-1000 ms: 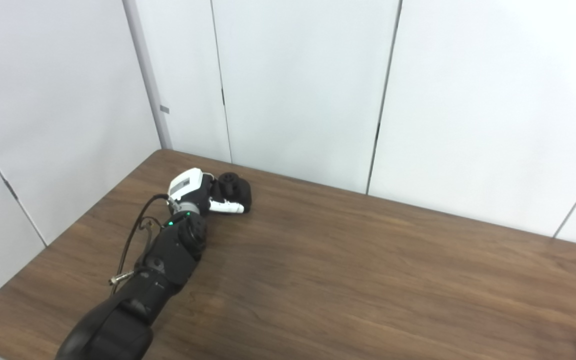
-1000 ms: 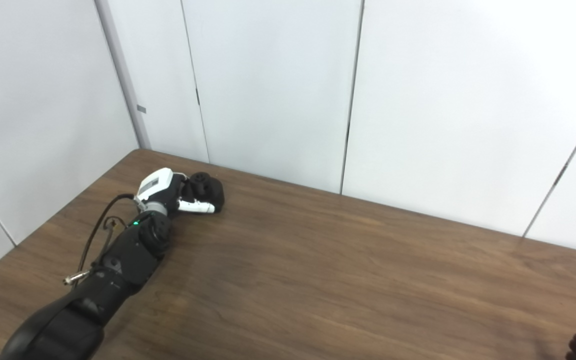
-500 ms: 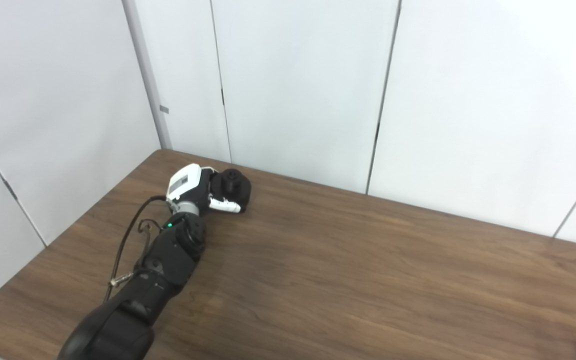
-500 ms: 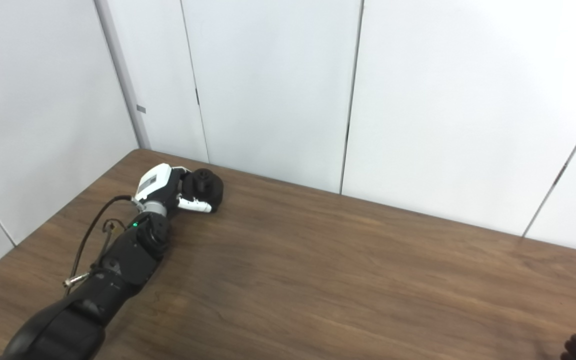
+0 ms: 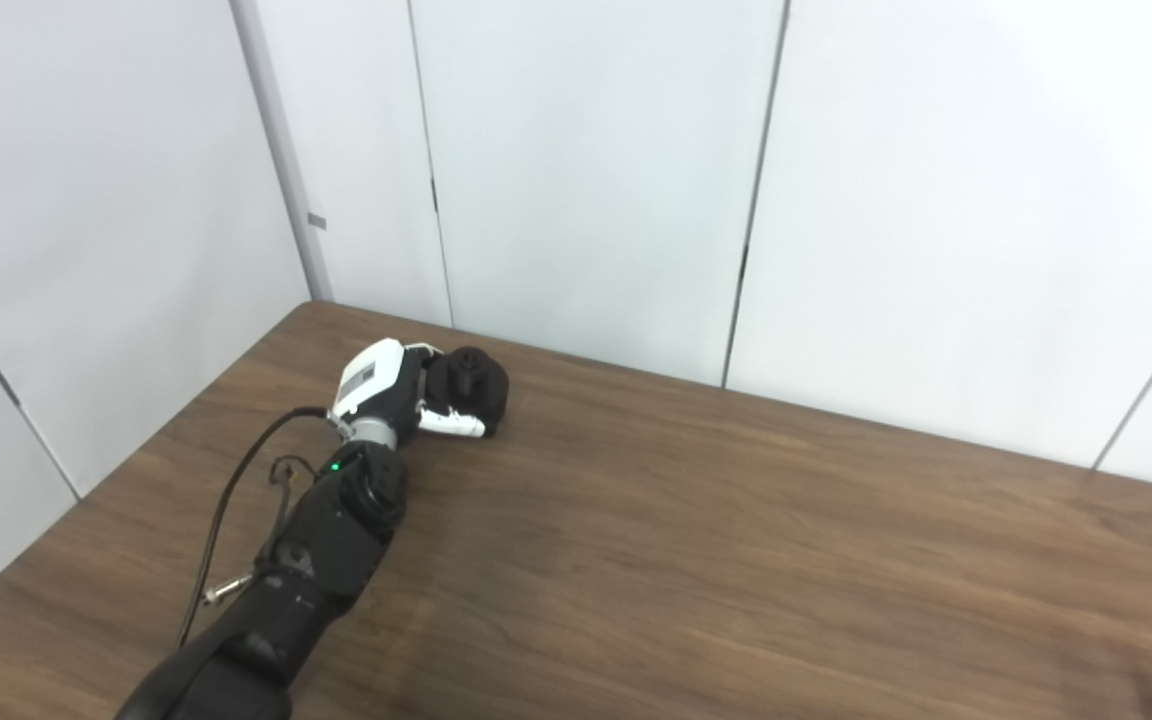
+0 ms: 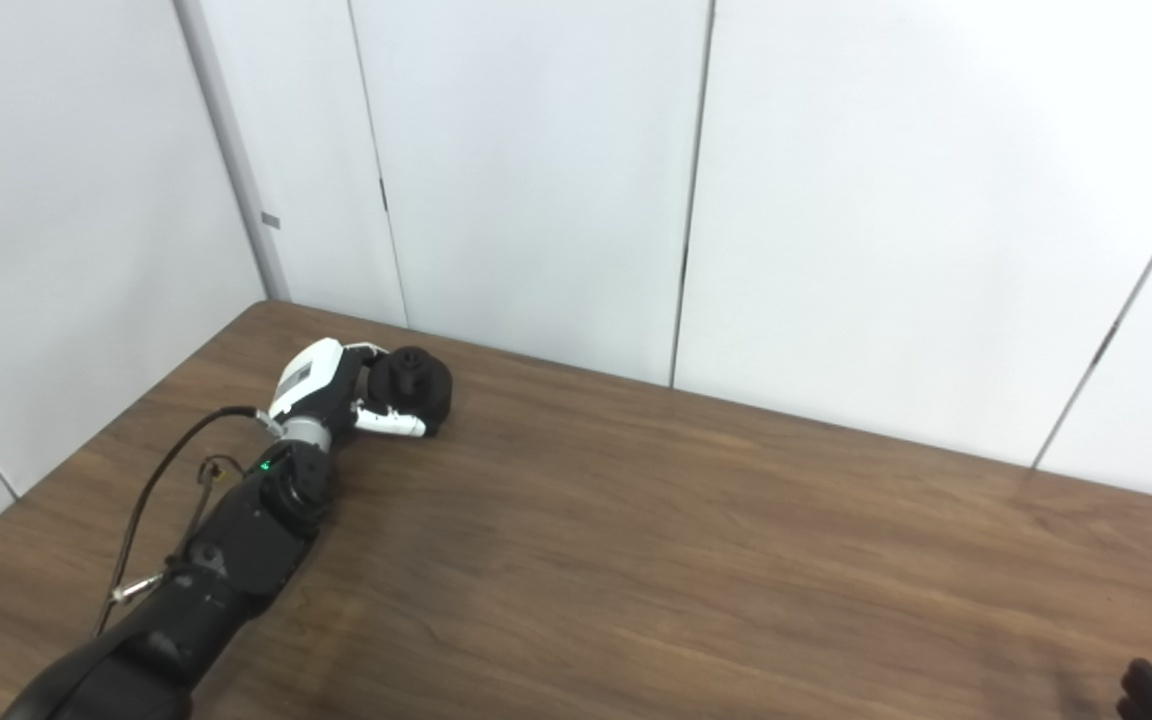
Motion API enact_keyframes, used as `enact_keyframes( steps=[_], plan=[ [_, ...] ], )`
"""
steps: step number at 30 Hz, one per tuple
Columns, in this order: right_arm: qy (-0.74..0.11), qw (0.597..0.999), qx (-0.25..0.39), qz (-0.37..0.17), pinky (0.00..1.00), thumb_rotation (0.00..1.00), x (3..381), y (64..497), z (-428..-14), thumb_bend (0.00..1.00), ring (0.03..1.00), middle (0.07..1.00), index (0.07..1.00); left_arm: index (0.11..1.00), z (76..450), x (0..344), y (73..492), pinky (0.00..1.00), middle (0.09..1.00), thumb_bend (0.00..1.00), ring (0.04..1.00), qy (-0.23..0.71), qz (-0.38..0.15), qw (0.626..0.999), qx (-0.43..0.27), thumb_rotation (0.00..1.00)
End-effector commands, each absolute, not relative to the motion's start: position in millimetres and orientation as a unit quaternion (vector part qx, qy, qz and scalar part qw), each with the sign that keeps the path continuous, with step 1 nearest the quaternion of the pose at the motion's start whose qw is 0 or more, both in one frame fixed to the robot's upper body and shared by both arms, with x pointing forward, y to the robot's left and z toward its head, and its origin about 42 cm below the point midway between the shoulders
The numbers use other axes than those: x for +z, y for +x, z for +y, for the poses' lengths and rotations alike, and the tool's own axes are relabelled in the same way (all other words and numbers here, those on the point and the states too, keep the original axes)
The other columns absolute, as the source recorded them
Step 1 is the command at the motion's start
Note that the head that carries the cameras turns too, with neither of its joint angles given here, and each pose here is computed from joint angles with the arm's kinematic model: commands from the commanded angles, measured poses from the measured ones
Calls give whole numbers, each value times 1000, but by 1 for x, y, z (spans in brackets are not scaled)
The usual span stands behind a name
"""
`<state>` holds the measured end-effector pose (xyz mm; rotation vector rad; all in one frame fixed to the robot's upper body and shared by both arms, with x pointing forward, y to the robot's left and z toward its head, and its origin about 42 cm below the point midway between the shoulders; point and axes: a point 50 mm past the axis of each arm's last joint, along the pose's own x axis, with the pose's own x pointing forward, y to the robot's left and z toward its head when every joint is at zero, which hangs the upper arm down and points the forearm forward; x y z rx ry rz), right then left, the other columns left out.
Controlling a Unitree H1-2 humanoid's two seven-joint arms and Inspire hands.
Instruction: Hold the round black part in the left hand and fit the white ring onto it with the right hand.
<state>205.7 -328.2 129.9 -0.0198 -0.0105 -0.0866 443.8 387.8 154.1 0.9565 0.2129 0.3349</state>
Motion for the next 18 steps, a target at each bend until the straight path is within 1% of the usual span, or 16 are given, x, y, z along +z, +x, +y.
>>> enact_keyframes(
  steps=[1, 4, 6, 7, 9, 10, 14, 15, 18],
  plan=[
    [-15, 998, -36, -41, 994, 999, 146, 210, -325, 681, 985, 965, 936, 484, 390, 184, 455, 776, 827, 515, 876, 459, 67, 869, 175, 63],
    [-6, 999, -29, -42, 1000, 1000, 146, 211, -324, 649, 997, 983, 954, 484, 388, 184, 452, 764, 826, 515, 876, 452, 67, 873, 169, 62],
    [3, 999, -24, -42, 1000, 1000, 146, 211, -323, 665, 1000, 990, 963, 485, 386, 184, 448, 757, 821, 515, 874, 450, 66, 876, 160, 61],
    [8, 999, -23, -42, 1000, 1000, 146, 212, -323, 657, 1000, 992, 970, 486, 384, 183, 446, 753, 821, 514, 871, 449, 67, 878, 153, 62],
    [15, 999, -22, -41, 1000, 1000, 147, 212, -322, 613, 1000, 994, 979, 486, 380, 182, 440, 746, 818, 512, 873, 443, 66, 884, 137, 63],
    [17, 999, -23, -40, 1000, 1000, 147, 212, -321, 613, 1000, 994, 979, 486, 378, 180, 438, 746, 818, 512, 873, 441, 65, 886, 129, 63],
    [29, 999, -26, -37, 1000, 1000, 148, 212, -319, 545, 1000, 1000, 986, 487, 365, 173, 423, 755, 830, 512, 878, 430, 62, 896, 91, 64],
    [28, 999, -27, -37, 1000, 1000, 148, 212, -318, 541, 1000, 1000, 985, 487, 360, 172, 419, 759, 836, 511, 878, 423, 66, 900, 79, 64],
    [23, 999, -28, -35, 1000, 1000, 149, 212, -316, 518, 1000, 1000, 985, 489, 346, 168, 408, 803, 851, 510, 904, 405, 73, 910, 51, 62]
  ],
)
